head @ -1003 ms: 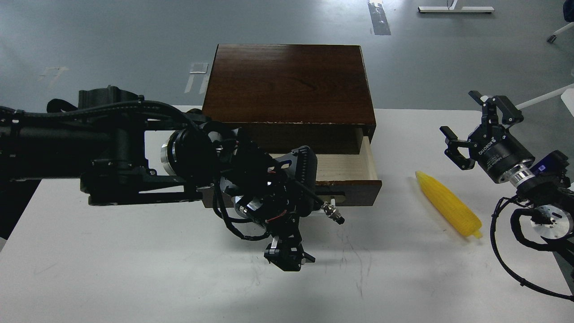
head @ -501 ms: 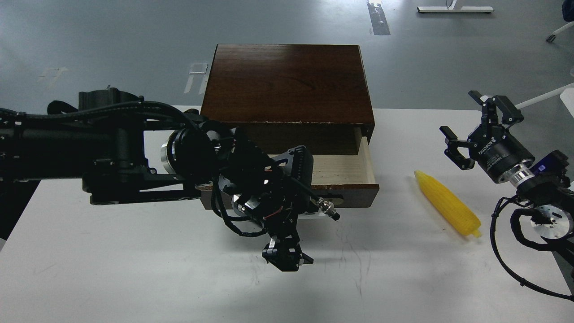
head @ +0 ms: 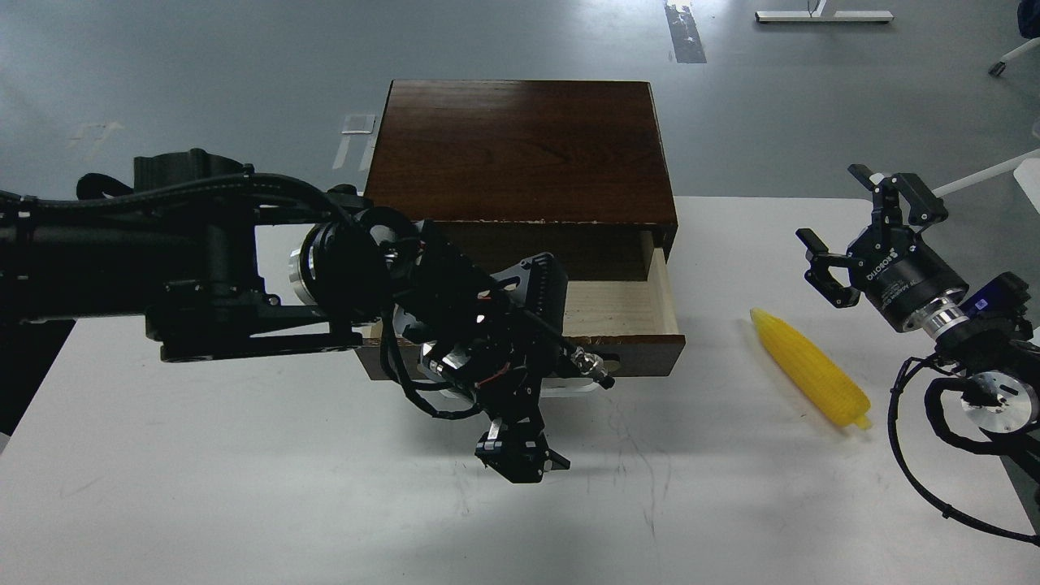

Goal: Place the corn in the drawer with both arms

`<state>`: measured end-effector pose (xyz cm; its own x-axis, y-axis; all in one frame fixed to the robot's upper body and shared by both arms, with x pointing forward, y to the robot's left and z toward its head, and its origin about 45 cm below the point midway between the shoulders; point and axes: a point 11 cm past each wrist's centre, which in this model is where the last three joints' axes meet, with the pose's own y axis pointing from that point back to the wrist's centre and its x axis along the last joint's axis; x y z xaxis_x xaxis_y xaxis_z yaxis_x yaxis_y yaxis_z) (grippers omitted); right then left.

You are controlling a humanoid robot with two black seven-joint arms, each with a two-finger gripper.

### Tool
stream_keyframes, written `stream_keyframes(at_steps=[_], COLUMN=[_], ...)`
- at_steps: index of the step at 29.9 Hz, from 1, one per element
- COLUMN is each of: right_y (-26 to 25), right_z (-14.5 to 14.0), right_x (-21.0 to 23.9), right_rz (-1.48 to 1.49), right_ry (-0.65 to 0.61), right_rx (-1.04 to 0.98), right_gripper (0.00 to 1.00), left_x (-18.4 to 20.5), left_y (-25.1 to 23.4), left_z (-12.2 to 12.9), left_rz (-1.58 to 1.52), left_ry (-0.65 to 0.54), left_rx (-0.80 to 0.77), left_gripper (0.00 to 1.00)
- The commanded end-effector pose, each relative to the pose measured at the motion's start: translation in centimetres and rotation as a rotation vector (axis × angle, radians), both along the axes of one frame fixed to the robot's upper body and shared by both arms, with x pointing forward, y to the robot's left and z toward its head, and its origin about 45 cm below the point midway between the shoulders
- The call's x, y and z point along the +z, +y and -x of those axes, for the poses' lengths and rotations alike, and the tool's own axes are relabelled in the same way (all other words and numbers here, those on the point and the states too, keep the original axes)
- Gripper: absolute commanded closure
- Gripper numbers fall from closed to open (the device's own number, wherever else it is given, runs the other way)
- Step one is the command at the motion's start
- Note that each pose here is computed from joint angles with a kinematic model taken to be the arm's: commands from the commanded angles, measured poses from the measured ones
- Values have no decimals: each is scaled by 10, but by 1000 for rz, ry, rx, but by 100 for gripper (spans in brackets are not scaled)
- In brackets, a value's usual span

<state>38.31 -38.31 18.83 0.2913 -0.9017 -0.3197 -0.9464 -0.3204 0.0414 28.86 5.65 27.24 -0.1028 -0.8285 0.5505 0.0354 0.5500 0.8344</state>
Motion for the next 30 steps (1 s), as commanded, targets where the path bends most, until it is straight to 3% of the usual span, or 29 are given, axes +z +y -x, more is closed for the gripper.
stream_keyframes(at_steps=[1, 5, 10, 13, 15, 17, 23, 30], right_y=[0, 0, -5, -7, -8, -9, -10, -36], right_z=[0, 1, 2, 6, 9, 13, 26, 45], right_x=[0, 0, 1, 3, 7, 13, 25, 36], right_rz=[0, 1, 12, 18, 24, 46, 219, 702], right_ry=[0, 1, 3, 7, 5, 1, -8, -31], right_rx=[0, 0, 1, 10, 24, 46, 169, 352], right_gripper=[0, 0, 0, 0, 0, 0, 0, 0], left_x=[7, 20, 68, 105, 126, 148, 164, 154], left_y=[-3, -6, -10, -7, 3, 29, 86, 139], left_z=[2, 6, 4, -3, -8, -30, -76, -118], left_rz=[21, 65, 251, 414, 546, 742, 1080, 1304], left_ry=[0, 2, 128, 265, 441, 679, 1033, 1184], left_rx=[-5, -12, 87, 189, 290, 462, 723, 925], left_gripper=[1, 1, 1, 1, 1, 1, 1, 1])
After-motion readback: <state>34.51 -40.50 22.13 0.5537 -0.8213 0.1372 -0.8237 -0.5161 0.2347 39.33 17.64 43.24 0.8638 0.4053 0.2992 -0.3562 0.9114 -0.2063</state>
